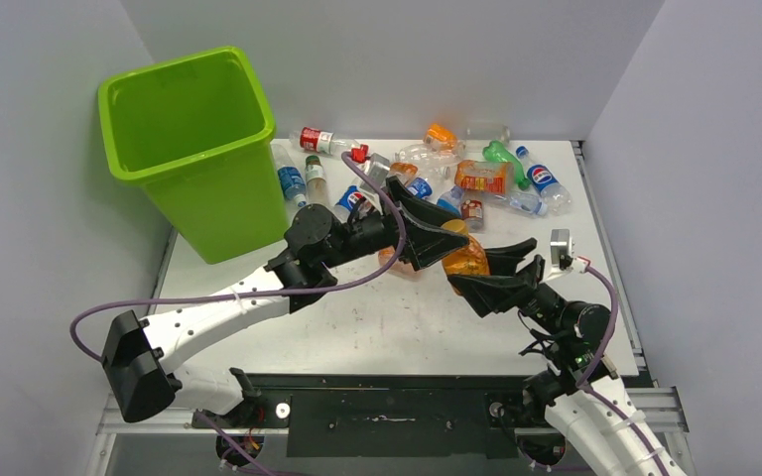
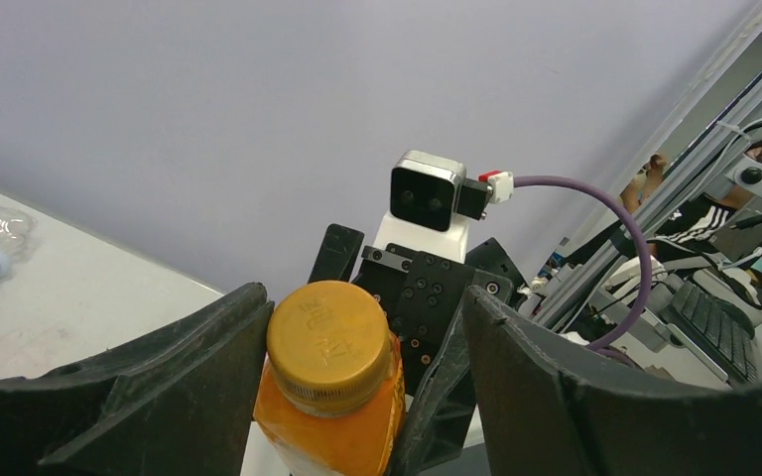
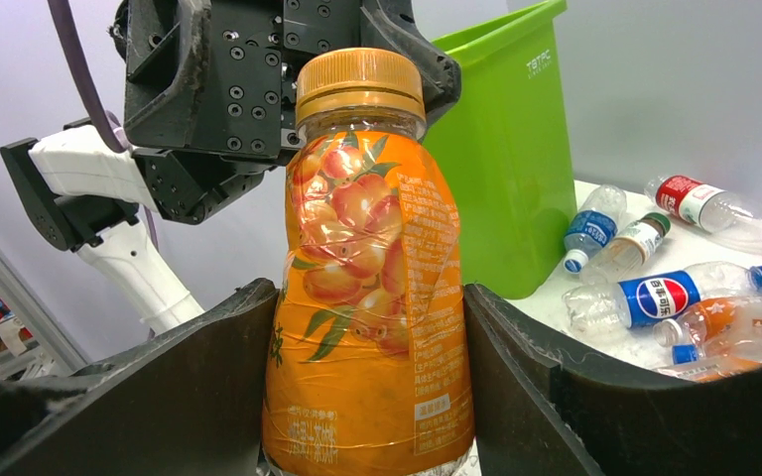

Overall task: Put the plastic bottles in the bin
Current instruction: Place the plastic bottle in the trash bin.

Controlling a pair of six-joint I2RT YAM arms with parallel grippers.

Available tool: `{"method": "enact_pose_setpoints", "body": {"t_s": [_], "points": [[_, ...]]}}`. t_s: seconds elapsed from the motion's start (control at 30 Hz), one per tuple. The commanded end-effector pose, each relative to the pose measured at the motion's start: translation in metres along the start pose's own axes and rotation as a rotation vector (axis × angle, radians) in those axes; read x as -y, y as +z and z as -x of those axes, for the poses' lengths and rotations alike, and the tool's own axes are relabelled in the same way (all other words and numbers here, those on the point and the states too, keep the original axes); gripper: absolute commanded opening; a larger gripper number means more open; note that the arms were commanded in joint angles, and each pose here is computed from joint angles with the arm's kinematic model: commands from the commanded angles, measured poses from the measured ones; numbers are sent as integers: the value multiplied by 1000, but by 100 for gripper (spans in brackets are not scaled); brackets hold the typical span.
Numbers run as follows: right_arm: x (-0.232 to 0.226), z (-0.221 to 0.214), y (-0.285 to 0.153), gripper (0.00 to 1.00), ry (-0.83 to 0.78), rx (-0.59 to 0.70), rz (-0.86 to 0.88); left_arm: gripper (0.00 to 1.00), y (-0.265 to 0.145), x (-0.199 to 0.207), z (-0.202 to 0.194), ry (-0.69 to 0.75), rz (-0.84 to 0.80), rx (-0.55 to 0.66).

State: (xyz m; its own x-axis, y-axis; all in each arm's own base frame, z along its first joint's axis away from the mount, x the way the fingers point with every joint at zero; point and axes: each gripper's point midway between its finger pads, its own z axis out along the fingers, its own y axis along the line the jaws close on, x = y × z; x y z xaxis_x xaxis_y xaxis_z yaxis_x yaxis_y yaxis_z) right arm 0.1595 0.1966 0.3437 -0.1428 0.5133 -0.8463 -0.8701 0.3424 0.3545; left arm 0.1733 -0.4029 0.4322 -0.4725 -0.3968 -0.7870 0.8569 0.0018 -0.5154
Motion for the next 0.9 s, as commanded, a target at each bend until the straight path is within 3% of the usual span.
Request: {"method": "enact_pose_setpoints", "body": {"t_s": [0.0, 0.1, 0.23, 0.3, 0.43, 0.5, 0.57, 0.6, 0.67, 0.7, 0.8, 0.87], "points": [[-12, 17, 1, 40, -55, 46, 30, 69, 10, 19, 16, 40, -48, 31], [-12, 18, 1, 40, -55, 49, 27, 67, 12, 22, 10, 45, -53, 14], [-11, 18, 1, 40, -57, 53, 21, 51, 13, 22, 2, 47, -54, -14], [-11, 19, 1, 40, -54, 58, 23, 49, 13, 19, -1, 42, -44, -25], [-12, 18, 2, 41, -51, 55, 31, 28, 12, 22, -1, 37, -59, -17], [-12, 18, 2, 41, -50, 53, 30, 23, 12, 26, -1, 28, -75, -21], [-12, 18, 2, 43, -53, 52, 26, 28, 13, 28, -2, 15, -82, -30], [-13, 19, 2, 43, -54, 52, 27, 37, 13, 28, -2, 11, -83, -31], [-14, 20, 2, 43, -57, 57, 30, 66, 13, 27, -5, -4, -78, -40], [-14, 21, 2, 42, -58, 60, 30, 73, 13, 26, -5, -8, -71, -40], [-15, 23, 2, 41, -59, 69, 33, 75, 12, 24, -7, -16, -61, -51], [-16, 24, 2, 40, -60, 77, 37, 65, 13, 24, -9, -20, -61, -60]]}}
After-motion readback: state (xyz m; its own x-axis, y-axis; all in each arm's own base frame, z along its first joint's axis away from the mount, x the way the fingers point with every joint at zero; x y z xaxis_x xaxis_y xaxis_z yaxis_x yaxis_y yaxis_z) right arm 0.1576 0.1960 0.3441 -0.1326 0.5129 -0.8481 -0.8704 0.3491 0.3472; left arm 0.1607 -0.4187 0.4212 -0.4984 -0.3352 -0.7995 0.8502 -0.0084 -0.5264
